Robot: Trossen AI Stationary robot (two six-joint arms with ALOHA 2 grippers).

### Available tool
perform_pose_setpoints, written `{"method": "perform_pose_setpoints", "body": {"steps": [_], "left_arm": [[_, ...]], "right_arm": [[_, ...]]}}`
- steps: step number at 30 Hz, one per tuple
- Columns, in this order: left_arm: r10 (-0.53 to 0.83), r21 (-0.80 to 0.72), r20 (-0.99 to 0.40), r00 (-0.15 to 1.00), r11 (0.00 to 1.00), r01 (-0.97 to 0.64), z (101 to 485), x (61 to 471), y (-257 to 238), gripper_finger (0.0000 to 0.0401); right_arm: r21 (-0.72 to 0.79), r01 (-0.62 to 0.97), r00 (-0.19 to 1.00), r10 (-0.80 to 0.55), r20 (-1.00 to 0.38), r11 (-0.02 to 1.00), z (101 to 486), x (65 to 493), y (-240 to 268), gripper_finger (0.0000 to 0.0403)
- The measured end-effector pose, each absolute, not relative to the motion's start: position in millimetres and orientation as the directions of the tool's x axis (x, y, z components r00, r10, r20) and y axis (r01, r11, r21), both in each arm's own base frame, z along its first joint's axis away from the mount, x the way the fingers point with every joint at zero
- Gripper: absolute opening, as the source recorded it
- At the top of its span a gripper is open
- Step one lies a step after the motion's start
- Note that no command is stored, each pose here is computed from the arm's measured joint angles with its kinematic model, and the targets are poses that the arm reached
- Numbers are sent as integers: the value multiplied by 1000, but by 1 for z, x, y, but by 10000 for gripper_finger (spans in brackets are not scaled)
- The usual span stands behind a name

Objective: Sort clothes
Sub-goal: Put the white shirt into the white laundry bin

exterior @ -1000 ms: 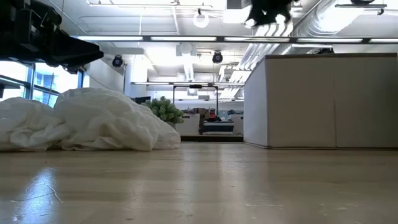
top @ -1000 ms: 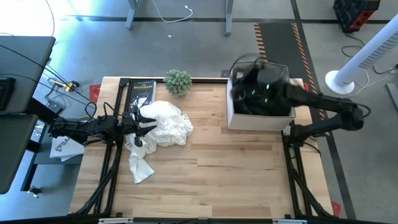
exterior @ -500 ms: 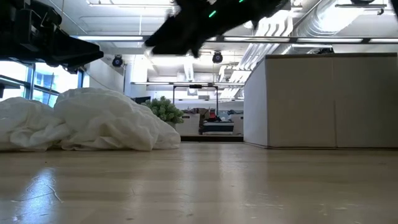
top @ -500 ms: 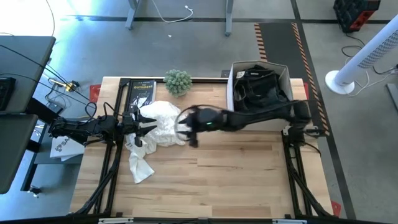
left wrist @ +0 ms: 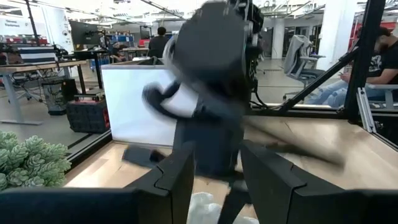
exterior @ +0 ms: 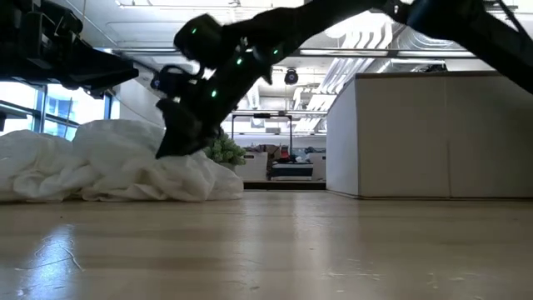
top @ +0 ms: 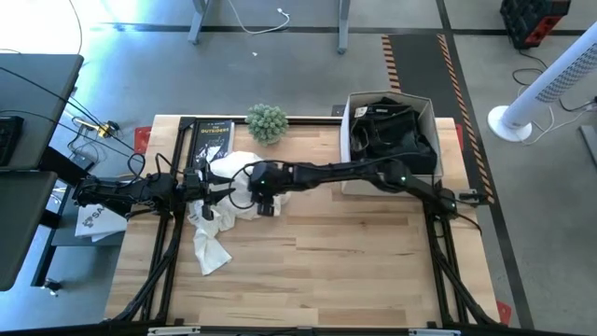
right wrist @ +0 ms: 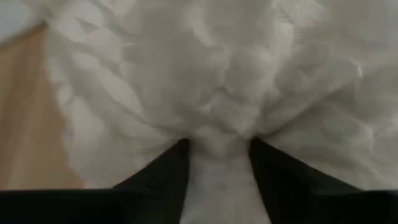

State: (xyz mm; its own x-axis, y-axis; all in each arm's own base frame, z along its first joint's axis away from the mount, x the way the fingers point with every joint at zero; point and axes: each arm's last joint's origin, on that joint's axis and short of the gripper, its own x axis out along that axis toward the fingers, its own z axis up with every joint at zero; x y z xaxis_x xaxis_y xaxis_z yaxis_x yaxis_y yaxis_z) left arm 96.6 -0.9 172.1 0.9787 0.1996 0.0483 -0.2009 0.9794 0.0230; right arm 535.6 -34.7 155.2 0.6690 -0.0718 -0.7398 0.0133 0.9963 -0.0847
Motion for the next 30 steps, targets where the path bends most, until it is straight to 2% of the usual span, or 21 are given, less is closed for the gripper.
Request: {"method": "perform_pose_setpoints", "body": {"steps": [4, 6, 10, 14, 18, 21, 25, 30], "left_arm": [[200, 23, 47, 979, 979, -201, 172, 97, -1, 131], [200, 23, 48, 979, 979, -201, 172, 97, -1, 131], [200, 23, 48, 979, 979, -201, 172, 97, -1, 131], [200, 23, 47, 979, 979, -201, 172, 97, -1, 131], [200, 23, 50, 979, 979, -201, 172, 97, -1, 131], [199, 23, 50, 979, 979, -201, 172, 97, -1, 131], [199, 22, 52, 979, 979, -201, 172, 97, -1, 131], [200, 23, 48, 979, 979, -201, 172, 97, -1, 131]], "right_arm": [[-63, 55, 652, -84, -754, 996, 144, 541, -35, 47], [-83, 94, 660, -125, -741, 992, 150, 541, -34, 15], [-160, 207, 705, -260, -660, 965, 198, 535, -33, 11], [-244, 286, 804, -371, -465, 927, 286, 515, -20, 7], [-342, 409, 839, -496, -225, 846, 374, 479, -9, 4], [-369, 513, 831, -556, -14, 775, 438, 444, -10, 4], [-318, 640, 768, -584, 262, 700, 512, 389, -18, 3], [-239, 760, 632, -600, 491, 605, 570, 324, -34, 2]]}}
